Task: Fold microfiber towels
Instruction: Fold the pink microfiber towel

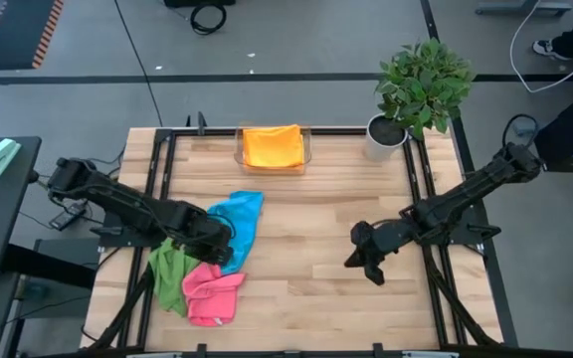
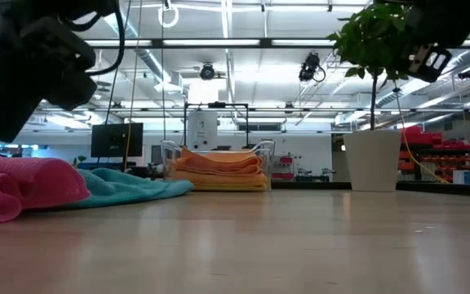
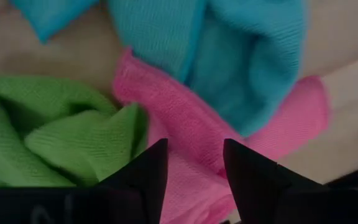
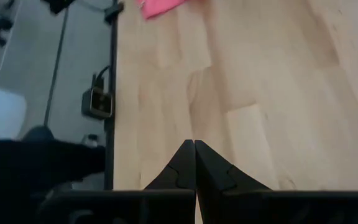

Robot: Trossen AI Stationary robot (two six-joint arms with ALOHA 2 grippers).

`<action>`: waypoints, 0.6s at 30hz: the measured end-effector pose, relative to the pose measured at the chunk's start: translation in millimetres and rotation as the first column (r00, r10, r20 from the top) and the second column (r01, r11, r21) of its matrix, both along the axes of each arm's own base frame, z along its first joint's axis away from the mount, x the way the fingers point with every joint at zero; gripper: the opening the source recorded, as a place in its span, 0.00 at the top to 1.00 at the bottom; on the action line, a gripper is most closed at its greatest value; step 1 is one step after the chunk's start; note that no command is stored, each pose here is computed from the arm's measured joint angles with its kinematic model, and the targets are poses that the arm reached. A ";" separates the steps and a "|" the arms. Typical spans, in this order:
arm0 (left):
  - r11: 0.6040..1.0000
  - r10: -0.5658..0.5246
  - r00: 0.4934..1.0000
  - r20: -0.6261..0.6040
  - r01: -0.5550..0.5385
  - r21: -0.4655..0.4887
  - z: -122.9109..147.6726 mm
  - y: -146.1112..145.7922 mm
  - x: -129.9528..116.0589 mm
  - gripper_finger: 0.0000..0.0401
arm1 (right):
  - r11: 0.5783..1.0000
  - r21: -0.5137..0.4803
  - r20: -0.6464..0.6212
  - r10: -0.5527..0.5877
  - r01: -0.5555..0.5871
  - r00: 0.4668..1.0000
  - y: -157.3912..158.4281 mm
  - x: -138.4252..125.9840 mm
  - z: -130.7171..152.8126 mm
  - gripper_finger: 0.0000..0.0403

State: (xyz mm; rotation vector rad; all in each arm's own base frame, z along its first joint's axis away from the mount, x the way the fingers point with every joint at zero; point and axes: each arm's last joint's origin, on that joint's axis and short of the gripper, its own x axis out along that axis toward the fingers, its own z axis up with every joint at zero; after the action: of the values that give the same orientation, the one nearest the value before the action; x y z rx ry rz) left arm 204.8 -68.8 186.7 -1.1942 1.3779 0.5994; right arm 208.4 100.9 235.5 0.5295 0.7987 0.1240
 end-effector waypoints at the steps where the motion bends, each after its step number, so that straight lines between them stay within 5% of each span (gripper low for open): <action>1: 1.000 0.014 1.000 -0.018 -0.014 -0.011 -2.8 -1.0 1.7 0.59 | 1.000 -0.009 0.002 0.018 -0.018 1.000 2.0 -1.5 0.1 0.99; 13: 0.997 0.062 0.993 -0.104 -0.065 -0.031 -9.9 -5.4 1.2 0.71 | 0.992 -0.061 0.052 0.111 -0.108 0.992 8.9 -5.6 3.9 0.99; 18: 0.998 0.011 0.991 -0.132 -0.019 -0.054 -10.7 -14.7 -3.3 0.93 | 0.992 -0.058 0.063 0.112 -0.108 0.992 9.3 -4.9 4.7 0.99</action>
State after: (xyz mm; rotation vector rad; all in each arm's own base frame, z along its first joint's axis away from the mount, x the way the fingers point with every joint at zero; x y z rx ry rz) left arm 201.4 -83.5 176.0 -1.2278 1.5056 0.6644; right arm 203.6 110.2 240.2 0.4278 0.7641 0.2198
